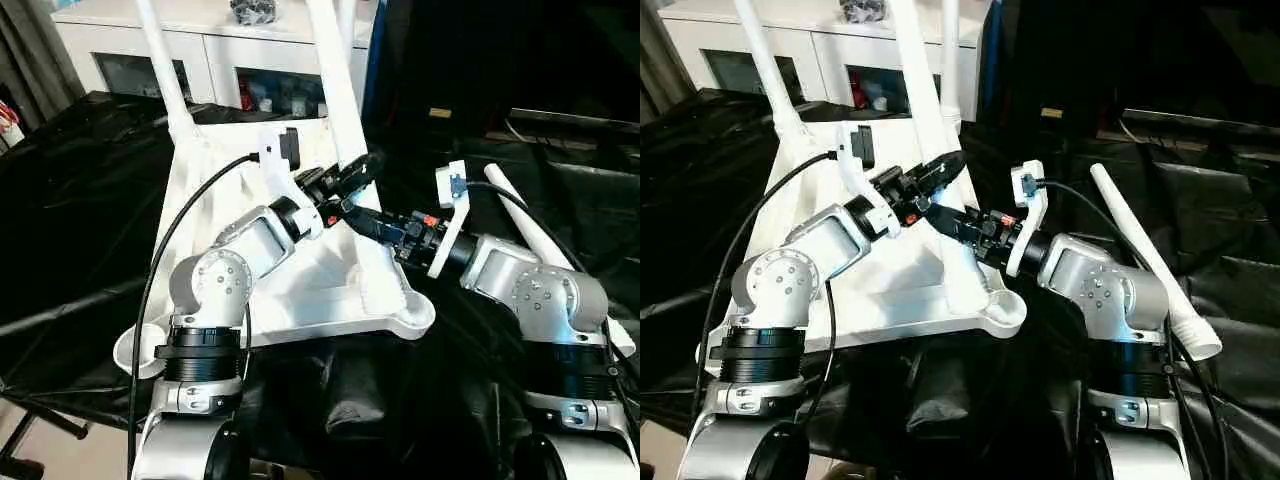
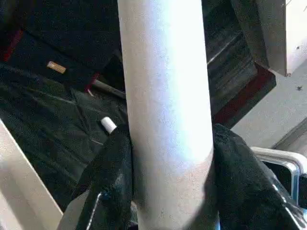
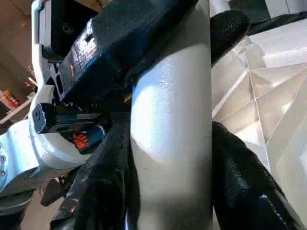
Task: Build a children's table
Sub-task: Pick table leg
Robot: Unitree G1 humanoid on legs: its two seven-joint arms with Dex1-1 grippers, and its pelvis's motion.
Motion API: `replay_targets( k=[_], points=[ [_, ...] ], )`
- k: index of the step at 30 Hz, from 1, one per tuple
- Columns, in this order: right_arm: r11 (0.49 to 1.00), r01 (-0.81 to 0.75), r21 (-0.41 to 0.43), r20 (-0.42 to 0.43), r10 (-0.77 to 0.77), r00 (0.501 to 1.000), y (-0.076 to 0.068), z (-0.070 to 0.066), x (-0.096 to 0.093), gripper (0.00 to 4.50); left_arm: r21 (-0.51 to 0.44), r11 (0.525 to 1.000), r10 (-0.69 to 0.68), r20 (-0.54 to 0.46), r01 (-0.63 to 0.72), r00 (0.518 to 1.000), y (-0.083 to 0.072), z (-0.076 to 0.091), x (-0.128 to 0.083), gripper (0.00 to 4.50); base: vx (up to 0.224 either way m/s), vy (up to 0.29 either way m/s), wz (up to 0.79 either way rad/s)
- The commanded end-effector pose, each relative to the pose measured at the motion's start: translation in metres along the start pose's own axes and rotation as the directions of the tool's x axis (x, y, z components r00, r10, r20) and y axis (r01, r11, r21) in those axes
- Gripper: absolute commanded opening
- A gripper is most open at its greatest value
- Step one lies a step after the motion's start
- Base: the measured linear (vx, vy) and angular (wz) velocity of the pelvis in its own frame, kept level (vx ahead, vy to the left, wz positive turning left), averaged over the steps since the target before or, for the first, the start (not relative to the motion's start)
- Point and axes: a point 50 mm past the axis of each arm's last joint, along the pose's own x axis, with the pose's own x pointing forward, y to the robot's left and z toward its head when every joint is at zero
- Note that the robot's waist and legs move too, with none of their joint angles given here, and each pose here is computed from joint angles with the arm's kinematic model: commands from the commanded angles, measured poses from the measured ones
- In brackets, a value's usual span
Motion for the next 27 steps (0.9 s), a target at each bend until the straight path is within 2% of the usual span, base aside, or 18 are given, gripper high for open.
replay_targets(
  k=[1,5,11,12,13,16,18,20,21,24,26,27],
  points=[
    [0.998,-0.035,-0.053,-0.016,0.035,0.999,0.011,0.002,0.007,1.81,0.047,0.997,0.06,0.013,-0.061,0.998,0.0,0.006,0.003,1.98,0.0,0.0,0.0],
    [0.994,-0.015,-0.106,-0.007,0.015,1.0,0.016,0.003,0.012,1.81,0.102,0.984,0.139,0.041,-0.143,0.989,0.004,0.01,0.003,1.96,0.0,0.0,0.0],
    [0.988,-0.011,-0.152,0.008,0.013,1.0,0.021,0.006,0.016,1.81,0.147,0.98,0.127,0.058,-0.135,0.99,0.003,0.014,0.003,1.95,0.0,0.0,0.0],
    [0.99,-0.018,-0.141,0.013,0.02,1.0,0.021,0.007,0.017,1.81,0.156,0.981,0.106,0.055,-0.113,0.993,0.003,0.016,0.002,1.95,0.0,0.0,0.0],
    [0.992,-0.036,-0.122,0.011,0.038,0.999,0.022,0.008,0.017,2.37,0.17,0.983,0.064,0.051,-0.072,0.997,0.001,0.018,0.0,1.95,0.0,0.0,0.0],
    [0.992,-0.047,-0.115,0.006,0.048,0.999,0.022,0.007,0.016,2.57,0.176,0.983,0.039,0.049,-0.047,0.998,0.0,0.019,-0.001,1.95,0.0,0.0,0.0],
    [0.989,-0.084,-0.123,-0.037,0.08,0.996,0.023,0.006,0.012,2.78,0.205,0.978,-0.053,0.028,0.046,0.998,-0.003,0.023,-0.006,1.91,0.0,0.0,0.0],
    [0.987,-0.099,-0.127,-0.054,0.093,0.994,0.023,0.006,0.01,2.93,0.217,0.973,-0.085,0.016,0.08,0.996,-0.003,0.024,-0.007,1.9,0.0,0.0,0.0],
    [0.983,-0.117,-0.142,-0.091,0.104,0.99,0.023,0.004,0.007,3.01,0.232,0.959,-0.164,-0.017,0.163,0.986,-0.006,0.025,-0.011,1.9,0.0,0.0,0.0],
    [0.977,-0.145,-0.155,-0.149,0.122,0.981,0.023,0.001,0.001,3.2,0.238,0.927,-0.281,-0.067,0.289,0.957,-0.011,0.025,-0.017,1.89,0.0,0.0,0.0],
    [0.976,-0.156,-0.155,-0.164,0.13,0.978,0.023,0.001,0.0,3.2,0.237,0.917,-0.311,-0.074,0.32,0.947,-0.012,0.026,-0.019,1.88,0.0,0.0,0.0],
    [0.97,-0.187,-0.156,-0.201,0.154,0.967,0.024,-0.001,-0.004,3.2,0.236,0.892,-0.373,-0.102,0.387,0.922,-0.014,0.027,-0.023,1.88,0.0,0.0,0.0]
  ],
)
